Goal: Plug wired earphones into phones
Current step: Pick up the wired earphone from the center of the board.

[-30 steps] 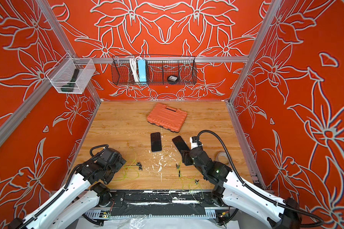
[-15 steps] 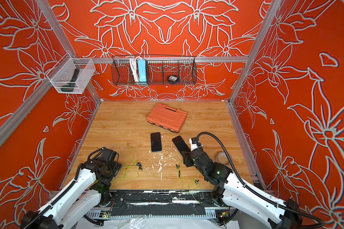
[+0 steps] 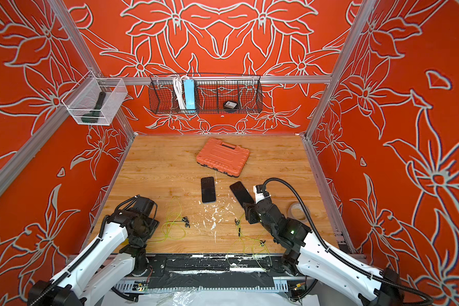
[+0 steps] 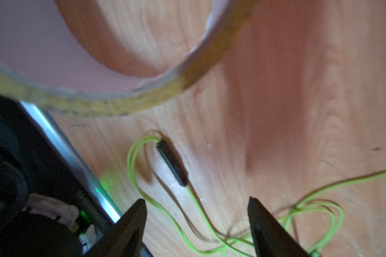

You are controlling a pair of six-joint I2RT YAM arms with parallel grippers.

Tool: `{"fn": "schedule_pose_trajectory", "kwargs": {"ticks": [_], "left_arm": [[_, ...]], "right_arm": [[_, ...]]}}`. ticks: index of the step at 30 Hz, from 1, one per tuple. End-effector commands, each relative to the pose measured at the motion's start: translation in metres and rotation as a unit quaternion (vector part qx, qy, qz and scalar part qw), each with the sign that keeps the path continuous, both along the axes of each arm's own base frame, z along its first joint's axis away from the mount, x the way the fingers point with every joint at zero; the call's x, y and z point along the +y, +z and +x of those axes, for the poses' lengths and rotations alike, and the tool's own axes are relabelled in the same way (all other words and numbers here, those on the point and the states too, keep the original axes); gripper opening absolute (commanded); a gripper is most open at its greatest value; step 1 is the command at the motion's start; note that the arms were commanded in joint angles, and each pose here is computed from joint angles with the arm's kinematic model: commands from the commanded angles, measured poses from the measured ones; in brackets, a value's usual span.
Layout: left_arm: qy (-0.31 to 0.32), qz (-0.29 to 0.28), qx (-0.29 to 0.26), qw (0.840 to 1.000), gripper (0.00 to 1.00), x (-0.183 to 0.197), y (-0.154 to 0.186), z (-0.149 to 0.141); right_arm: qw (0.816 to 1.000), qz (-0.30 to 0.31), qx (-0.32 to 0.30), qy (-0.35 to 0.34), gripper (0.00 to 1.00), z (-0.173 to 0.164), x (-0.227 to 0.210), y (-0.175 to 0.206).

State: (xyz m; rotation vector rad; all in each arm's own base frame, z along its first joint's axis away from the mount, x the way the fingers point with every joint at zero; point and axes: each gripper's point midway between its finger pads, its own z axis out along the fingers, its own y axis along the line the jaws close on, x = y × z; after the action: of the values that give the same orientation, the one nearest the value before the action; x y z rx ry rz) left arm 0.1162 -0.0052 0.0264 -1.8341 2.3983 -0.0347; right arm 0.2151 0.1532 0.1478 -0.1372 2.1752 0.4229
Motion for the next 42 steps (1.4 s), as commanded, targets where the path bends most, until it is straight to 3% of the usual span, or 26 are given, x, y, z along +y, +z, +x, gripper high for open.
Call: {"fn": "schedule_pose_trajectory", "kwargs": {"ticks": [1,7,10,13,17,22,27,31,34,37,42], "left_arm": [[0.024,-0.007,0.017,1.0,0.71,0.0,-0.008,-0.014],[0.022,0.006,0.009,1.0,0.67,0.004,-0.015,-0.007],[0.01,0.004,-0.001,1.0,0.5,0.002,-0.019,0.003],[-0.012,-0.007,-0.018,1.0,0.25,-0.004,-0.018,0.016],[-0.039,0.015,-0.056,0.998,0.15,0.001,0.005,0.038],[-0.12,0.054,-0.155,0.979,0.0,0.003,0.054,0.081],[-0.205,0.099,-0.219,0.949,0.0,0.002,0.097,0.114],[-0.285,0.124,-0.309,0.899,0.0,-0.011,0.148,0.147],[-0.369,0.138,-0.407,0.824,0.0,-0.035,0.196,0.165],[-0.439,0.145,-0.493,0.737,0.0,-0.062,0.24,0.169],[-0.516,0.124,-0.563,0.633,0.0,-0.1,0.276,0.163]], "right_arm": [[1.0,-0.007,-0.002,-0.004,0.61,0.0,-0.004,-0.004],[1.0,-0.009,0.0,-0.004,0.6,0.001,-0.003,-0.005],[1.0,-0.009,-0.001,-0.007,0.59,0.001,-0.005,-0.004],[1.0,-0.011,-0.002,-0.009,0.59,0.0,-0.007,-0.003],[1.0,-0.007,-0.006,-0.008,0.59,0.0,-0.007,0.0],[1.0,0.018,-0.007,0.019,0.59,-0.002,0.005,0.009],[0.994,0.08,-0.001,0.072,0.59,-0.007,0.036,0.031],[0.982,0.149,0.009,0.117,0.58,-0.01,0.065,0.056],[0.97,0.199,0.012,0.143,0.58,-0.009,0.086,0.08],[0.959,0.233,0.009,0.159,0.58,-0.006,0.101,0.101],[0.956,0.239,0.0,0.171,0.58,0.002,0.115,0.111]]}}
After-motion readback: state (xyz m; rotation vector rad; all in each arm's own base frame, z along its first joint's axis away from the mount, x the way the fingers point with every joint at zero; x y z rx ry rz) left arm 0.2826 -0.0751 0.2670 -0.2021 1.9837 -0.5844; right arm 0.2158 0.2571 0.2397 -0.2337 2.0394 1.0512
